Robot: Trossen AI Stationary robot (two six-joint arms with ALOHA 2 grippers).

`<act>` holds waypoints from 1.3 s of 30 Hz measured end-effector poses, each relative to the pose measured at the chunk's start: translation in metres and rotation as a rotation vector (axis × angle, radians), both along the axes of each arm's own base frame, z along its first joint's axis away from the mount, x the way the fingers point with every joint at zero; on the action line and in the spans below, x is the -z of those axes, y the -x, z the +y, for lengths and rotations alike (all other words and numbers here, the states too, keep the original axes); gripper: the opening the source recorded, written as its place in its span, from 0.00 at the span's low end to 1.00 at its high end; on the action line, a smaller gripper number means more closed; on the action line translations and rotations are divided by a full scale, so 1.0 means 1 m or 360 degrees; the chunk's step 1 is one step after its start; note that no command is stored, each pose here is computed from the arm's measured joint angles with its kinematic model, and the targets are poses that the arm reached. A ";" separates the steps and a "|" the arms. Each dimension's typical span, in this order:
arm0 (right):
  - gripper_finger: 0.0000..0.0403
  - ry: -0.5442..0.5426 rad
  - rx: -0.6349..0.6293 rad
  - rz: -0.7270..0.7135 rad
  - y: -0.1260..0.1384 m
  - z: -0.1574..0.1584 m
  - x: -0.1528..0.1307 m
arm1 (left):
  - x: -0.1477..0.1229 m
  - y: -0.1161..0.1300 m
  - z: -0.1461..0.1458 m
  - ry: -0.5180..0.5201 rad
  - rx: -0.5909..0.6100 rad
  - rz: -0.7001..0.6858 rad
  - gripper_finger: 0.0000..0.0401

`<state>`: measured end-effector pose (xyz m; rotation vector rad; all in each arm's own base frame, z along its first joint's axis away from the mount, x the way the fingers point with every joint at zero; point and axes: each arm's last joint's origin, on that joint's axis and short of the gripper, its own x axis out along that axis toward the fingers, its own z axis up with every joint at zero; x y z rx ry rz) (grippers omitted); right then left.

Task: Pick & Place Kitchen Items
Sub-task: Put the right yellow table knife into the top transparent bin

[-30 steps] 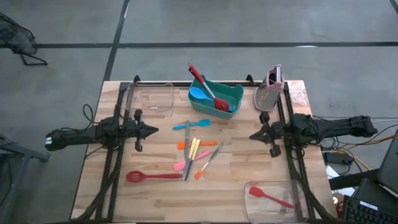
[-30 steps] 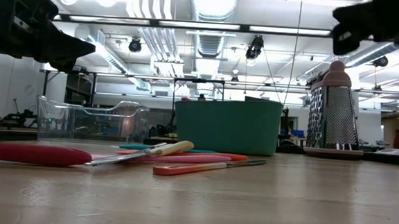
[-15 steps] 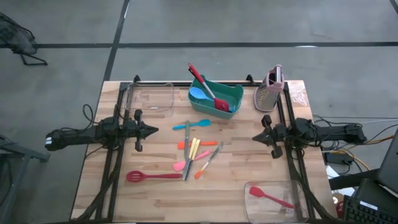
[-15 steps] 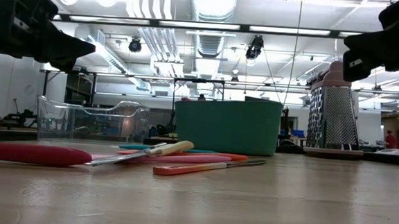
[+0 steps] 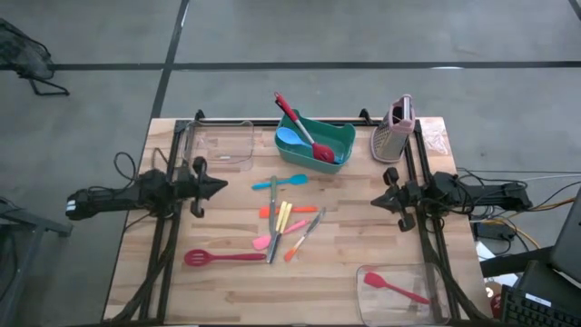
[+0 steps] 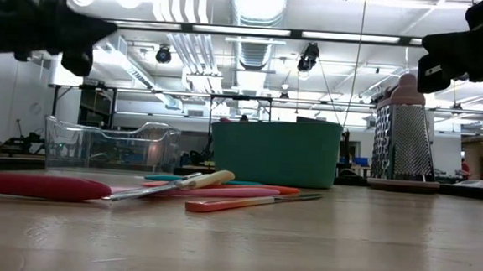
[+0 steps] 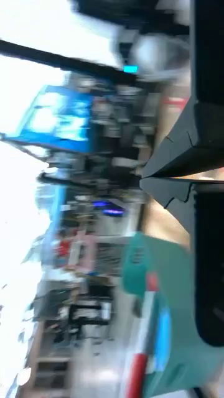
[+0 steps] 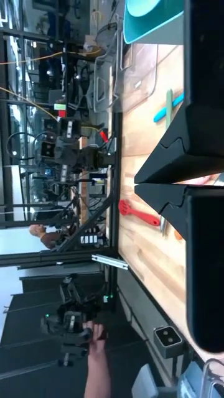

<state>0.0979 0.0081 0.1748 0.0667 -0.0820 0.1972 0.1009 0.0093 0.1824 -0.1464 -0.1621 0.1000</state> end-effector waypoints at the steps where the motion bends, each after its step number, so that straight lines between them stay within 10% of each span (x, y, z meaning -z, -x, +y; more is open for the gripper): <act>1: 0.02 -0.0004 -0.0001 0.0002 0.000 0.000 0.000 | -0.004 0.001 0.000 0.0028 -0.0021 -0.0066 0.05; 12: 0.02 -0.0005 0.0000 0.0003 0.000 0.000 0.000 | -0.031 0.007 0.001 0.0801 0.0139 -0.0609 0.03; 39: 0.02 -0.0009 0.0001 0.0023 -0.001 0.000 0.001 | -0.085 -0.152 -0.009 0.0689 -0.0125 0.0850 0.05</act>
